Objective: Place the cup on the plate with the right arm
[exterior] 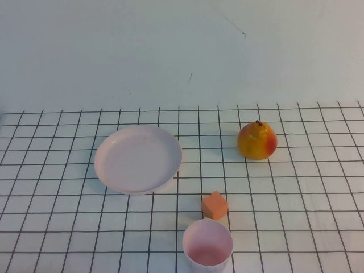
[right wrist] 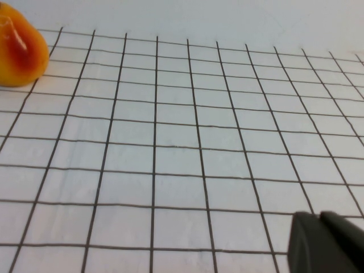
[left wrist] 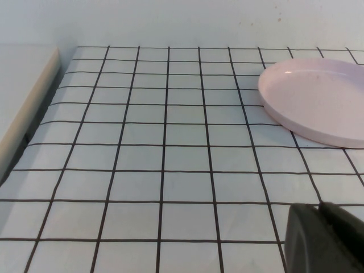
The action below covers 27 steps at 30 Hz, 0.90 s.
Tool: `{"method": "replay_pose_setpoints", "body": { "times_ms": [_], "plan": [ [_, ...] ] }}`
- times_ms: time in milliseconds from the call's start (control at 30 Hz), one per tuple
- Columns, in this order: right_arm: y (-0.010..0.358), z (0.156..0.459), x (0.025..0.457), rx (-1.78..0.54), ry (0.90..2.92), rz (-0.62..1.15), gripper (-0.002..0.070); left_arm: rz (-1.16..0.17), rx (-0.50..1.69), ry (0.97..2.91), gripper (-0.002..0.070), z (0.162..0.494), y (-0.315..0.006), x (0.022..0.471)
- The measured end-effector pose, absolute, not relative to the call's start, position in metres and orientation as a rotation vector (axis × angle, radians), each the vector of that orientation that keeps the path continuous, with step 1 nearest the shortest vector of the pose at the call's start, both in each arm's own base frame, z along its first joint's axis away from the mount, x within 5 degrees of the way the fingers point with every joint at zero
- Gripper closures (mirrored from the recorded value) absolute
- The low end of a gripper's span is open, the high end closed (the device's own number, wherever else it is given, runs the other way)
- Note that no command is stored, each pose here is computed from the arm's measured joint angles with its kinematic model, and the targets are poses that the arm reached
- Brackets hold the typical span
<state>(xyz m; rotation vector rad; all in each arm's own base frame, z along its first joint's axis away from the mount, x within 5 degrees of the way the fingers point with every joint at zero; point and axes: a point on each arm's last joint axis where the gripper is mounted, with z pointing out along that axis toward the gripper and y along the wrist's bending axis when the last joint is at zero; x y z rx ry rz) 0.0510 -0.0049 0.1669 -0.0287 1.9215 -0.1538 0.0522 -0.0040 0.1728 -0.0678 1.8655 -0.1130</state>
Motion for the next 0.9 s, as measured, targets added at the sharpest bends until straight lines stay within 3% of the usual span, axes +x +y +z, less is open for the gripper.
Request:
{"method": "replay_pose_setpoints", "body": {
  "times_ms": [200,567,900],
  "plan": [
    [-0.005,0.177,0.054,-0.026,1.807,-0.165,0.0658,-0.113,-0.068,1.866,0.0678,0.173,-0.004,0.052],
    [-0.006,0.226,0.052,-0.012,1.262,-0.207,0.0658,-0.113,-0.068,1.866,0.0677,0.173,-0.004,0.052],
    [-0.006,0.247,0.042,0.004,1.000,-0.215,0.0658,-0.113,-0.068,1.866,0.0677,0.173,-0.004,0.052]
  ]
}}
